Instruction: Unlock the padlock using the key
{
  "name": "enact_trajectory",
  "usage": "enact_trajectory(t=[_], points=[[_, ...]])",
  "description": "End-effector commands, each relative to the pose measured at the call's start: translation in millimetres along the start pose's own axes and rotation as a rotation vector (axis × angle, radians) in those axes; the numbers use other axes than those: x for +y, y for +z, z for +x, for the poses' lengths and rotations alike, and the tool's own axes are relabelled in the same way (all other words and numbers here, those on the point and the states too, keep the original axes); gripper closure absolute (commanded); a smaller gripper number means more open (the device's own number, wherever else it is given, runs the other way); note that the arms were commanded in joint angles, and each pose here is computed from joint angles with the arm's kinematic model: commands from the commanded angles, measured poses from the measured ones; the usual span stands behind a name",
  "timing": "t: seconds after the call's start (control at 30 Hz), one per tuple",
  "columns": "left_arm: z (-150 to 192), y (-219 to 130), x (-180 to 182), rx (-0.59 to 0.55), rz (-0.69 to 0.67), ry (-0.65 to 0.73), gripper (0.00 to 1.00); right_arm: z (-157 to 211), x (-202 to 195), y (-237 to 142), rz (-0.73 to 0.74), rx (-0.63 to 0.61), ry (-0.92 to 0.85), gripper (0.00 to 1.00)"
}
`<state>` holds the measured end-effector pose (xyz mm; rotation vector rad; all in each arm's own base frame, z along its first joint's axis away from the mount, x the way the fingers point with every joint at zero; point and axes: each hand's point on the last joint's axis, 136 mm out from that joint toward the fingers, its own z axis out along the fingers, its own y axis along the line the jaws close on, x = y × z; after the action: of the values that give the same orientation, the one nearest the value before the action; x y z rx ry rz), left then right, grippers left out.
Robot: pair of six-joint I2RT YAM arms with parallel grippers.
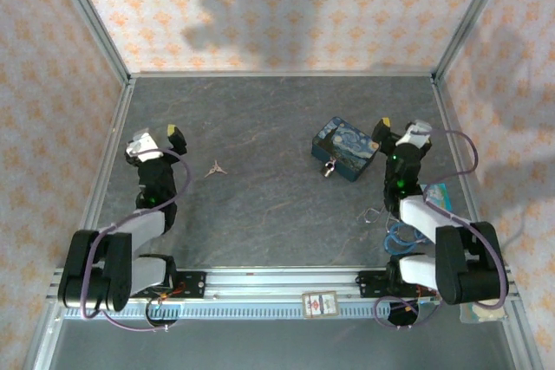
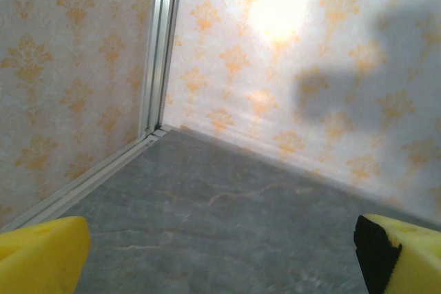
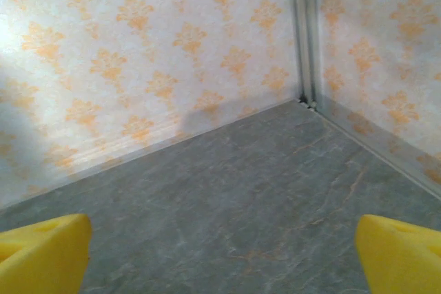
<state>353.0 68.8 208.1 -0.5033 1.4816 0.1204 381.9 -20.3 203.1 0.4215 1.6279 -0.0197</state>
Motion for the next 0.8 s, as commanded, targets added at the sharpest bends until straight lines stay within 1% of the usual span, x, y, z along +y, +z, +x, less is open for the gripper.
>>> enact_trajectory(t=[0.0,0.07,0.2,0.3,0.37,0.47,0.53,0.73,0.77], points=[[12.0,7.9,-15.6,0.151,0.031,-0.111,0.02,27.7,15.1,-4.9,-0.005,0.191,0.004,0.03],[26.6,10.8,-26.5,0.263,0.058,-0.153,0.06,38.8,34.3,-9.9,-0.061,0.281,0.002,0.04],[74.2,3.8,-49.5,0.505,0.142,-0.267,0.12,53.1,86.0,-27.9,-0.192,0.396,0.012,0.04],[107.6,-6.9,-64.7,0.650,0.181,-0.357,0.17,67.4,129.1,-43.1,-0.283,0.479,-0.032,0.07],[126.1,-14.3,-78.3,0.728,0.201,-0.378,0.19,75.6,151.4,-50.4,-0.322,0.528,-0.054,0.10],[146.2,-22.0,-96.1,0.782,0.207,-0.316,0.19,83.5,175.0,-57.3,-0.354,0.600,-0.052,0.11],[157.2,-21.4,-97.9,0.800,0.176,-0.266,0.19,88.6,182.8,-59.5,-0.366,0.652,-0.071,0.12],[186.1,-13.2,-87.7,0.872,0.085,-0.168,0.32,79.8,169.6,-60.0,-0.288,0.651,-0.073,0.12],[189.1,-11.6,-87.1,0.881,0.080,-0.154,0.36,77.1,166.5,-60.6,-0.273,0.648,-0.072,0.11]])
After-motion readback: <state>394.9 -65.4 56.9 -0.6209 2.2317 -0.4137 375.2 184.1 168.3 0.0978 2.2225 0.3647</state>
